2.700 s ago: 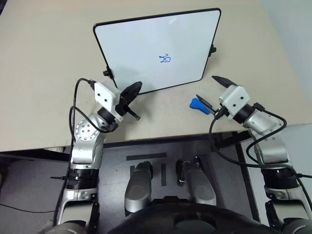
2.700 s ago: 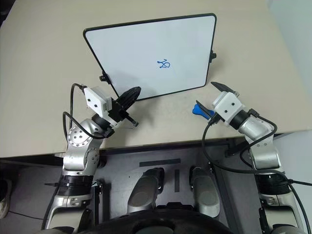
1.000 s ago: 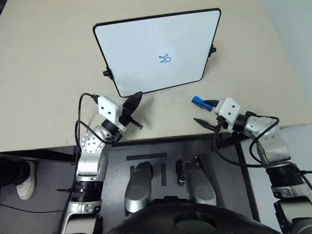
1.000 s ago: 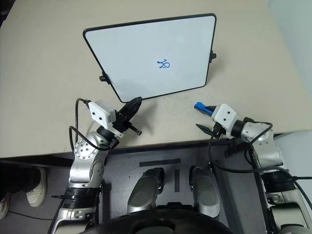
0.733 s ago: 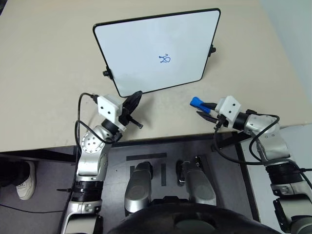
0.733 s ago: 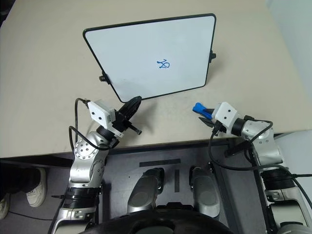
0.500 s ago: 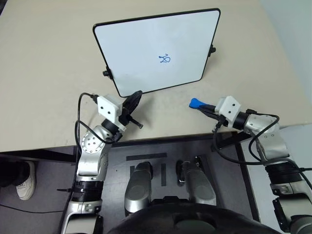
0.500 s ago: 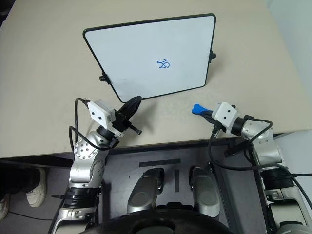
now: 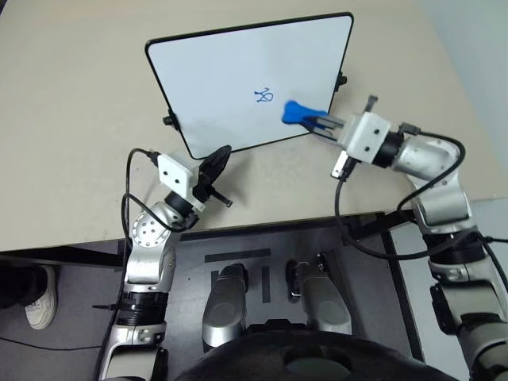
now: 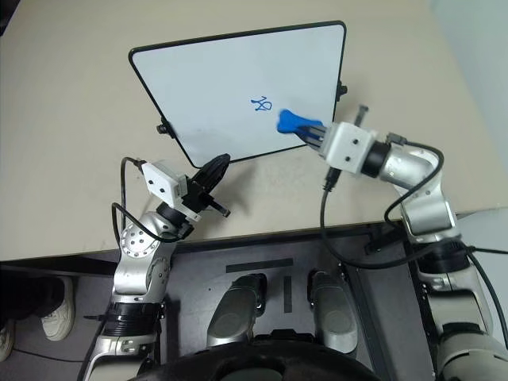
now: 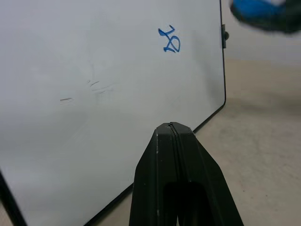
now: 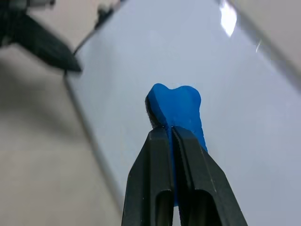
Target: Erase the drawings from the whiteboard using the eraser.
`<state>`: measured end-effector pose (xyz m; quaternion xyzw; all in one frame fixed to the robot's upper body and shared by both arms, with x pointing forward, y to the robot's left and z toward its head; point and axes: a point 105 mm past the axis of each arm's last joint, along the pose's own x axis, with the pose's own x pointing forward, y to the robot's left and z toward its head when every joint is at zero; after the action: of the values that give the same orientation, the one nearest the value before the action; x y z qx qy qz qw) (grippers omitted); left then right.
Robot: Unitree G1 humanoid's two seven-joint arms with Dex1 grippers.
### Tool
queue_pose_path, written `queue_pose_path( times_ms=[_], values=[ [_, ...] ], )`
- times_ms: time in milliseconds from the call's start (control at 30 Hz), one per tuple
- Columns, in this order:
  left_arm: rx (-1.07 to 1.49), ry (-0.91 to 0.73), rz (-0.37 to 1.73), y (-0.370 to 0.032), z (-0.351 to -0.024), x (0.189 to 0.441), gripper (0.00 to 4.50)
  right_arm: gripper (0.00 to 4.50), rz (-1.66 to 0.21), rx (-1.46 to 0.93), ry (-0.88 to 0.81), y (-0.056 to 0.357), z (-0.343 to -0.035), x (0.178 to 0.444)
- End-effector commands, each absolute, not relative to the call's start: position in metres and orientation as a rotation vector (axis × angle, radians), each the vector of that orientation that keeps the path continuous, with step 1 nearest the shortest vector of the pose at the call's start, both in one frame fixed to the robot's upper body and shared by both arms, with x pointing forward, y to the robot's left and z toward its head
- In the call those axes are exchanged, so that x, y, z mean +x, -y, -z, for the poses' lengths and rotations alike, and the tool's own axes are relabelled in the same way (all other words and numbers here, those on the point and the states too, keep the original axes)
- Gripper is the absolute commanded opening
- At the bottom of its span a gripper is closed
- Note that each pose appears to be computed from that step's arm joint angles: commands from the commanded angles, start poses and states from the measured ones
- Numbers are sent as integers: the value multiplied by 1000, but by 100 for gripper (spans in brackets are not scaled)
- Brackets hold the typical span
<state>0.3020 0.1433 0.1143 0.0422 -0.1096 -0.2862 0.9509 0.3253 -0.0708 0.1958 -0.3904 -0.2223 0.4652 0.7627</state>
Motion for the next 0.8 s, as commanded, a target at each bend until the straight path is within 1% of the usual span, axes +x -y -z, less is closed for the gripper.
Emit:
queue_pose_path(
  times_ms=[33, 233, 400, 633, 733, 800],
  values=[
    [97, 268, 586, -142, -123, 302, 0, 4, -978, -935, 569, 67, -200, 337],
    [99, 271, 580, -142, -123, 301, 0, 4, -950, -971, 647, 56, -198, 360],
    [102, 278, 570, -143, -125, 301, 0, 4, -941, -1034, 600, 53, -171, 378],
    [106, 279, 566, -145, -126, 301, 0, 4, -987, -1025, 533, 49, -140, 381],
    [108, 280, 568, -145, -127, 301, 0, 4, -956, -1019, 551, 47, -144, 386],
    [108, 282, 570, -144, -127, 302, 0, 4, -909, -1023, 599, 47, -158, 390]
  ],
)
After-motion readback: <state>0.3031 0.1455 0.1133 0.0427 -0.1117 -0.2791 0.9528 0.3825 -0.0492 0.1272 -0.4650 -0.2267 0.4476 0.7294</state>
